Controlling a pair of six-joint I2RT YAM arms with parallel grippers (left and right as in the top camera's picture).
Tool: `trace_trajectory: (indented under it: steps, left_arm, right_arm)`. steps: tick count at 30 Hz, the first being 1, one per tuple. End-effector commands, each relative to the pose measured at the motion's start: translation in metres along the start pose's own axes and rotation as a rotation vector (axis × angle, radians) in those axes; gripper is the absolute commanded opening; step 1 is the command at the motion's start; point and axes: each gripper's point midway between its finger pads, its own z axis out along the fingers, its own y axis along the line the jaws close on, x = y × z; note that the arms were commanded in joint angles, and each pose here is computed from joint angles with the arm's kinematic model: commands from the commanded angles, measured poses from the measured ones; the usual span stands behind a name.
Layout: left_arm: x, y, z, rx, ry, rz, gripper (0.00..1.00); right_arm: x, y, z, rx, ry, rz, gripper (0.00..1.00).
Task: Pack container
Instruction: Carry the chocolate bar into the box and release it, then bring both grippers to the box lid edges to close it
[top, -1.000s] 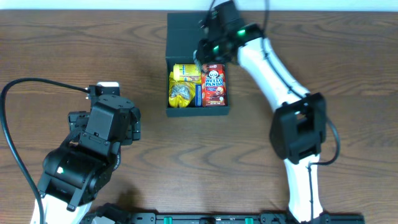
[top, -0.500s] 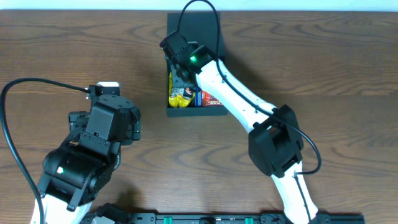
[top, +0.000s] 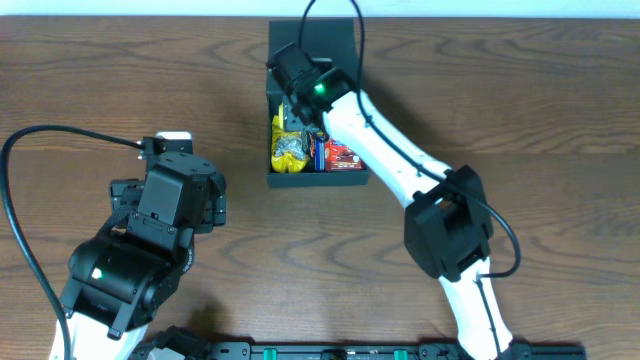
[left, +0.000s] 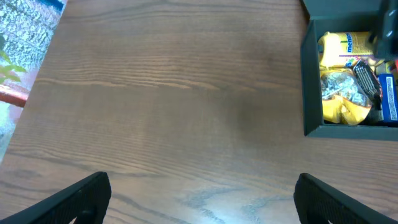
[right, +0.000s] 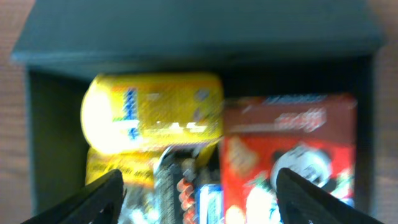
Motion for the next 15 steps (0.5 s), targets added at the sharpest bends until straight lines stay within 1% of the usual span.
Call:
trace_trajectory:
  steps: [1, 5, 9, 13, 15]
  left_arm:
    - [-0.002, 0.002, -0.002, -0.008, -0.007, -0.015, 0.95]
    - [-0.003, 0.002, -0.002, -0.005, -0.011, -0.018, 0.95]
    - [-0.005, 0.001, -0.002, -0.003, -0.019, -0.022, 0.95]
    - [-0.006, 0.001, -0.002, -0.002, -0.022, -0.024, 0.95]
    - [-0.013, -0.002, -0.001, 0.007, -0.048, -0.040, 0.95]
  right_arm:
    - [-0.030, -0.027, -0.008, 0.018, -0.055, 0.005, 0.82]
    - [-0.056, -0.050, -0.001, -0.044, -0.068, 0.031, 0.83]
    - [-0.092, -0.076, 0.004, -0.141, -0.119, 0.073, 0.81]
    - [-0.135, -0.114, 0.004, -0.199, -0.219, 0.102, 0.77]
    - [-0.151, -0.135, 0.003, -0.211, -0.262, 0.133, 0.73]
